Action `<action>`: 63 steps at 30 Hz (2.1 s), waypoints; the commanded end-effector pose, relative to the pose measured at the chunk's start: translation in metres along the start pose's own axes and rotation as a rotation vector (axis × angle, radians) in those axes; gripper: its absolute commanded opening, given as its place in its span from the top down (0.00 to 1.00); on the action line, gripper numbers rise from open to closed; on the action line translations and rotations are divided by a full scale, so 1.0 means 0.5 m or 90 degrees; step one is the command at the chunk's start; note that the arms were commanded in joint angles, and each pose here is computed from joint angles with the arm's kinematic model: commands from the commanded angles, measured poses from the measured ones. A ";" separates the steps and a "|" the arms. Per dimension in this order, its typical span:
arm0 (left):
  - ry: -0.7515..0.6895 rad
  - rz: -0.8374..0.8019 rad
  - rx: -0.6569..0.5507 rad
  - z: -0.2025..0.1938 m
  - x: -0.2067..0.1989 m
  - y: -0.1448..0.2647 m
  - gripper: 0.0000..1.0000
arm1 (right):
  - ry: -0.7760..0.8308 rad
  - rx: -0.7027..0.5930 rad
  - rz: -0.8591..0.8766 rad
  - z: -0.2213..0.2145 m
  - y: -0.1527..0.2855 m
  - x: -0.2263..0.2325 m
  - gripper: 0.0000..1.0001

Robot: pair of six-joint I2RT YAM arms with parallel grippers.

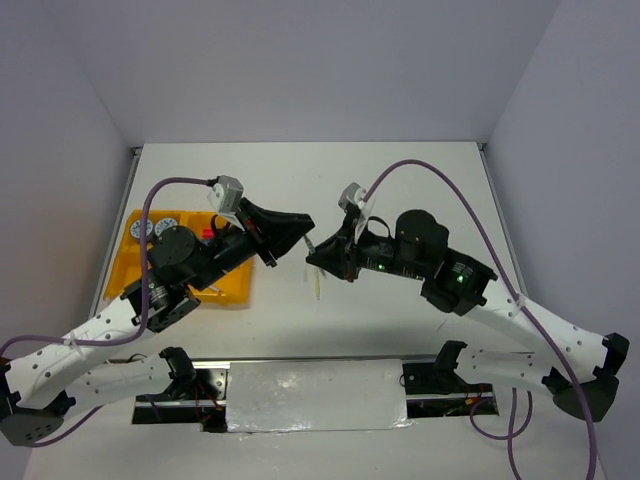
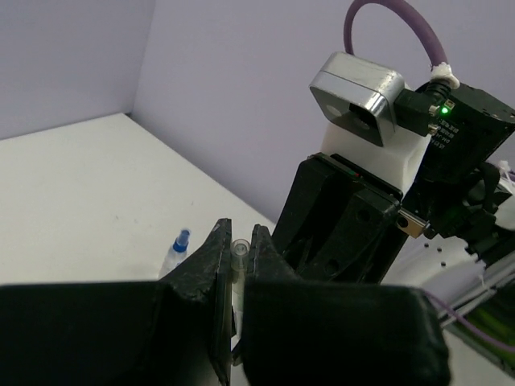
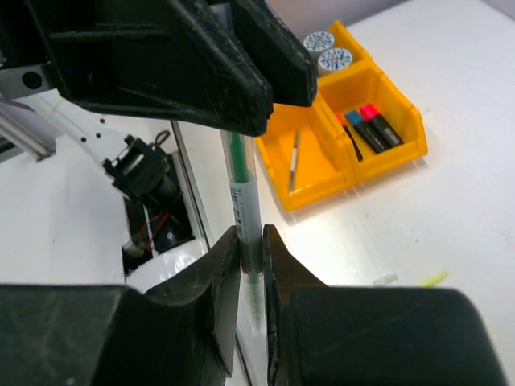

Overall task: Sort the stationery into containers
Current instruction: Close the pen cap on the pen, then place the pen in the storage box.

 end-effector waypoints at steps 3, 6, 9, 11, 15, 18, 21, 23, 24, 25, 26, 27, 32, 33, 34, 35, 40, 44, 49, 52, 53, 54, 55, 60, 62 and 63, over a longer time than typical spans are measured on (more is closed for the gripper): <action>0.107 -0.055 0.298 -0.248 -0.031 0.047 1.00 | 0.080 -0.293 0.060 0.300 0.052 0.074 1.00; 0.125 -0.065 0.332 -0.286 -0.048 0.055 1.00 | 0.082 -0.293 0.076 0.322 0.042 0.083 1.00; 0.149 -0.070 0.351 -0.316 -0.057 0.068 1.00 | 0.082 -0.305 0.076 0.337 0.041 0.087 1.00; 0.157 -0.084 0.343 -0.322 -0.064 0.071 1.00 | 0.080 -0.312 0.072 0.344 0.044 0.083 1.00; 0.148 -0.071 0.339 -0.317 -0.061 0.068 1.00 | 0.070 -0.313 0.054 0.340 0.038 0.065 1.00; 0.091 0.084 0.315 -0.271 -0.010 0.062 1.00 | 0.074 -0.265 0.044 0.267 0.011 0.028 1.00; 0.048 0.257 0.289 -0.184 0.041 0.077 0.94 | 0.051 -0.193 0.060 0.158 -0.033 -0.016 1.00; 0.024 0.386 0.224 -0.087 0.078 0.091 0.45 | 0.030 -0.152 0.070 0.090 -0.064 -0.044 1.00; 0.022 0.426 0.198 -0.053 0.087 0.099 0.35 | 0.023 -0.142 0.067 0.071 -0.073 -0.054 1.00; 0.019 0.480 0.134 0.019 0.101 0.112 0.08 | 0.016 -0.130 0.064 0.049 -0.084 -0.066 1.00; 0.023 0.501 0.099 0.059 0.105 0.124 0.01 | 0.012 -0.123 0.061 0.039 -0.094 -0.073 1.00; 0.026 0.522 0.065 0.094 0.109 0.136 0.01 | 0.004 -0.101 0.052 0.020 -0.115 -0.088 1.00; 0.046 0.642 -0.094 0.264 0.122 0.235 0.01 | -0.007 -0.026 0.058 -0.005 -0.205 -0.114 1.00; 0.049 0.650 -0.105 0.278 0.122 0.249 0.01 | -0.016 0.004 0.050 -0.034 -0.240 -0.130 1.00; 0.047 0.656 -0.105 0.279 0.123 0.257 0.01 | -0.012 0.006 0.048 -0.017 -0.259 -0.126 1.00; 0.041 0.660 -0.100 0.277 0.125 0.269 0.01 | -0.005 0.024 0.048 -0.029 -0.282 -0.121 1.00; 0.003 0.622 -0.048 0.215 0.130 0.279 0.01 | 0.001 0.121 0.019 -0.108 -0.419 -0.121 1.00; 0.023 0.542 -0.028 0.163 0.117 0.271 0.00 | -0.001 0.176 -0.020 -0.169 -0.499 -0.125 0.97; 0.010 0.538 0.014 0.139 0.118 0.275 0.01 | 0.003 0.236 -0.046 -0.264 -0.556 -0.140 0.95; 0.014 0.540 0.016 0.134 0.119 0.283 0.01 | -0.001 0.247 -0.054 -0.292 -0.574 -0.150 0.89; 0.013 0.533 0.011 0.135 0.118 0.288 0.01 | -0.001 0.249 -0.057 -0.295 -0.579 -0.152 0.84; 0.016 0.528 0.006 0.137 0.117 0.289 0.01 | -0.001 0.250 -0.060 -0.298 -0.583 -0.155 0.81; 0.017 0.525 0.002 0.140 0.116 0.291 0.01 | -0.004 0.259 -0.059 -0.310 -0.586 -0.159 0.77; 0.008 0.525 0.017 0.138 0.116 0.294 0.01 | -0.009 0.219 -0.027 -0.262 -0.570 -0.127 0.31; 0.008 0.531 0.022 0.131 0.118 0.293 0.01 | -0.006 0.189 -0.025 -0.218 -0.535 -0.109 0.23; 0.007 0.534 0.024 0.128 0.119 0.292 0.01 | -0.003 0.159 -0.023 -0.190 -0.524 -0.103 0.23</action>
Point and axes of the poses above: each gripper's point midway between its finger pads, its own y axis back along the fingers, its own x axis along the line the jaws close on, z = x × y, the point moved 6 cm from there along y, back along the fingers, and after that the axes turned 11 degrees about -y, right-handed, at the moved point
